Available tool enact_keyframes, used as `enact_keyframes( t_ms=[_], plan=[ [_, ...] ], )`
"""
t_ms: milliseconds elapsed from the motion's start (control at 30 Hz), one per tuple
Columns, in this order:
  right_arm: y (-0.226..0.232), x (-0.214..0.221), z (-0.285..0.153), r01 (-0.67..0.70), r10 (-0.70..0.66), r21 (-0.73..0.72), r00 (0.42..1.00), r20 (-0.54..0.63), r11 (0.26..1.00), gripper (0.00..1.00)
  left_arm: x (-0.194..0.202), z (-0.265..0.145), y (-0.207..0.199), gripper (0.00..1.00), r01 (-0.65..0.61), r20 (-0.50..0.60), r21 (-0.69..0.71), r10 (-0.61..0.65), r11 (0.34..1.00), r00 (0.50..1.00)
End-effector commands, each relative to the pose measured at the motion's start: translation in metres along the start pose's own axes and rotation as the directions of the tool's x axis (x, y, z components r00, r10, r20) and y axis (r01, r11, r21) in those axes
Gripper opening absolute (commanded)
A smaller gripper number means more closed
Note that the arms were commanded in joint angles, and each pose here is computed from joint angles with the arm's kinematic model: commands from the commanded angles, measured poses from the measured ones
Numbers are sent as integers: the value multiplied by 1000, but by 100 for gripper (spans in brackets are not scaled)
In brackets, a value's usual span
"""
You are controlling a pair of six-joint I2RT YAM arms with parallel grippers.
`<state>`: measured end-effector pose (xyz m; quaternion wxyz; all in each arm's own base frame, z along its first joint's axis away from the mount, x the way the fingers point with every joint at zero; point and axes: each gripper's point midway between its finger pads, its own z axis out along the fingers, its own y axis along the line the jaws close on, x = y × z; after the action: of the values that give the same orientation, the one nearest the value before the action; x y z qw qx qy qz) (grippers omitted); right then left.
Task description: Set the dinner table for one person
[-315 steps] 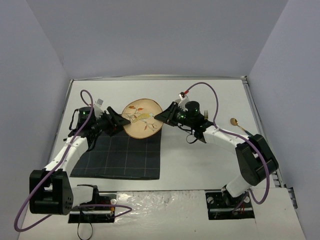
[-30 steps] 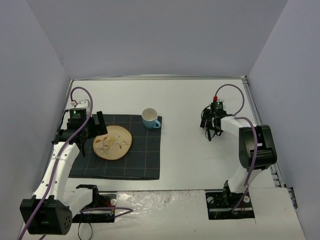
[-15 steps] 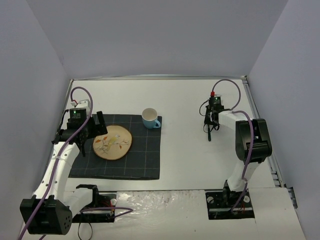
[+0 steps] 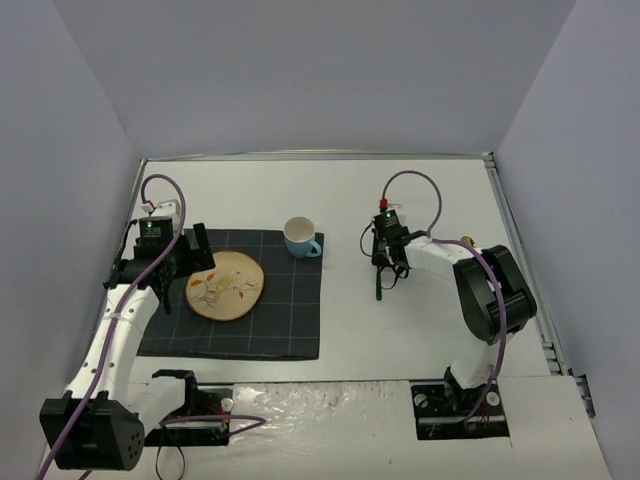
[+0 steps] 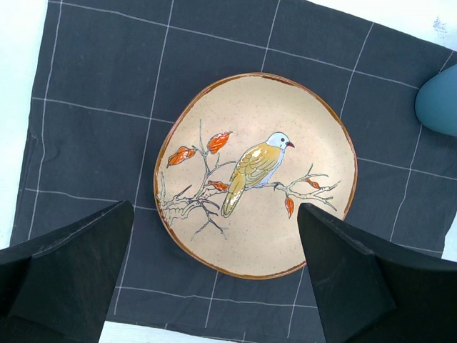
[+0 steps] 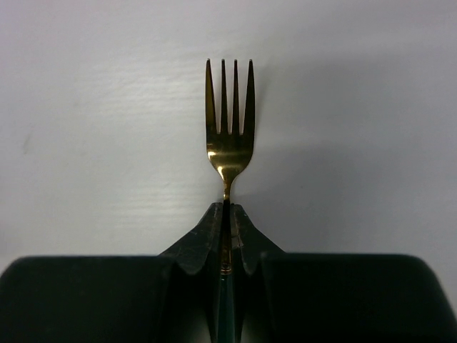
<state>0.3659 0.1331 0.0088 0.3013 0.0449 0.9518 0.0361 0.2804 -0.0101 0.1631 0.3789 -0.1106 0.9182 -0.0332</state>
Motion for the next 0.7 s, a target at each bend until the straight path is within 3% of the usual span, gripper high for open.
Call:
enact_keyframes(
  t_ms=[0,200,300,500,667],
  plan=[
    [44,32,-22,-45,44,-39,998,-35,998,0,-20,-6,-6,97,3,71,25,-4,1000,997],
    [93,54,-25,-16,10,-96,998,-58,995,1,-21,-4,-11,97,18,72,46,-21,999,997],
    [96,57,-28,-19,15,-90,999,-49,996,9,-21,-3,-21,97,27,77,87,-34,996,996],
    [97,29,-57,-22,29,-122,998,57,992,46,-19,-9,-44,97,43,73,128,-53,991,996],
    [82,-4,-98,-35,56,-124,983,173,992,79,-11,-17,-99,97,-27,63,185,16,982,998]
  ],
)
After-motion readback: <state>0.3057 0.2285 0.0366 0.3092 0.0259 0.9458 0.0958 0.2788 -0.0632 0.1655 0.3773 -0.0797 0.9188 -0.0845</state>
